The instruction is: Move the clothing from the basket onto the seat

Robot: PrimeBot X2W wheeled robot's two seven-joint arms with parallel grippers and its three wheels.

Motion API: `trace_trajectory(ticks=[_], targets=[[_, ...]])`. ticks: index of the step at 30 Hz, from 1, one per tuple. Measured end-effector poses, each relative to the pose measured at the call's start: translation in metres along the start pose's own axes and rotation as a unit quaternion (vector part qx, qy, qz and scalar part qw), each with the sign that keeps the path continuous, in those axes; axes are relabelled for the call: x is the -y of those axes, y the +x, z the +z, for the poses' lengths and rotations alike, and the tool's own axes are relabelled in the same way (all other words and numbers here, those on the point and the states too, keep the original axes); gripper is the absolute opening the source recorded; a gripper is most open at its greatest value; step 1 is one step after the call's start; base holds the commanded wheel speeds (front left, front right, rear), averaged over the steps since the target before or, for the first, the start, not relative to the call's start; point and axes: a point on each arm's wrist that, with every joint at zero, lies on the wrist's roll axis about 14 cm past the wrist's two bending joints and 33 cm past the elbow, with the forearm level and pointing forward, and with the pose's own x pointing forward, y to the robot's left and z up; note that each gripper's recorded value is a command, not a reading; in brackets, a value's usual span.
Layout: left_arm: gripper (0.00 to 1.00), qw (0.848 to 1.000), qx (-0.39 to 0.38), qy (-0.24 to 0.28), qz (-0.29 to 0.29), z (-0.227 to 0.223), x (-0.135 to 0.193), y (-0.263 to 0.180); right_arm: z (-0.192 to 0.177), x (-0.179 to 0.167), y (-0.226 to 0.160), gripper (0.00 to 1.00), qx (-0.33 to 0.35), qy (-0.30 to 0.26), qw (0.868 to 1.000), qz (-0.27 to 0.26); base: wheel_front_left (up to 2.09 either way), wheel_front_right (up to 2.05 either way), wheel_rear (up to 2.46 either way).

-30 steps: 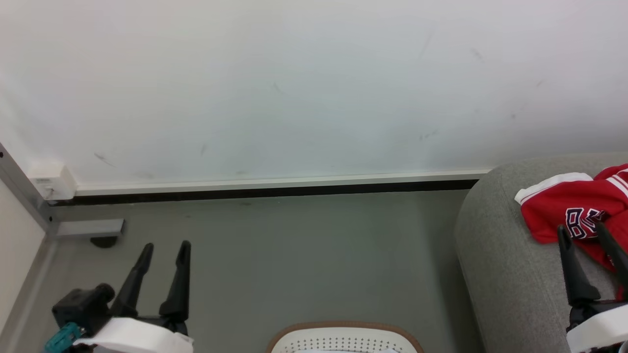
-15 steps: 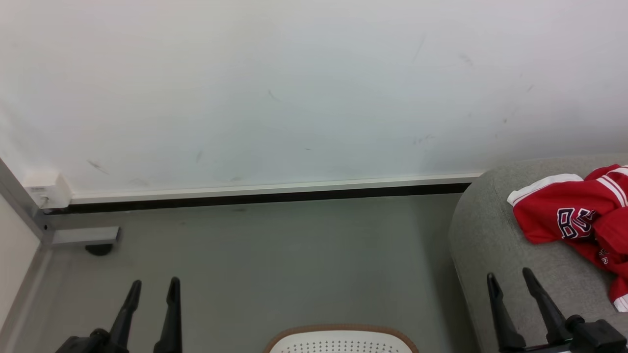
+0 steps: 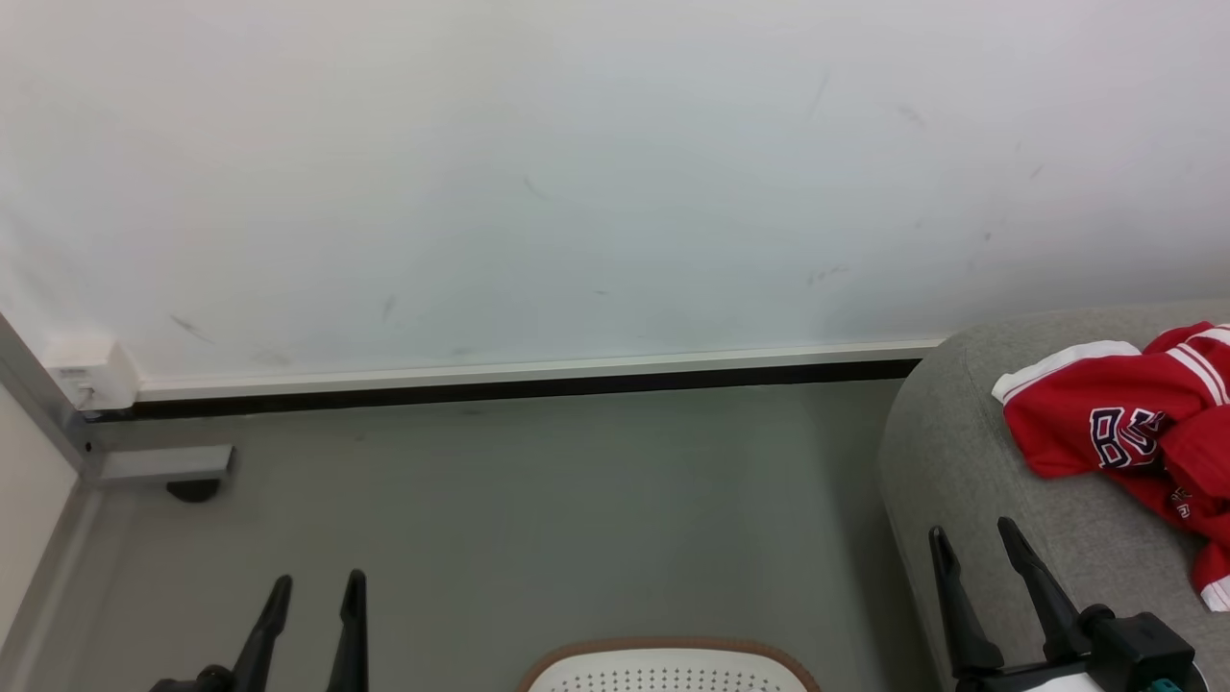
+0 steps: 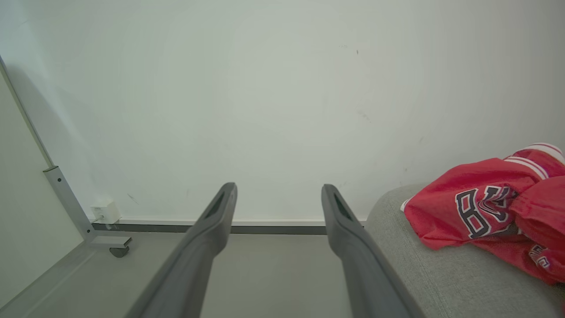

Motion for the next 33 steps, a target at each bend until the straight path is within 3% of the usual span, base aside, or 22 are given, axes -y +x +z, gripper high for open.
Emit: trace_trajectory(ticks=[33], targets=[[1.0, 1.0, -0.008, -0.002, 0.003, -0.0071, -0.0008, 0.0024, -0.0001, -0.0093, 0.0105, 1.0, 0.0, 0.005, 1.0, 0.015, 0.0, 0.0, 0.0]])
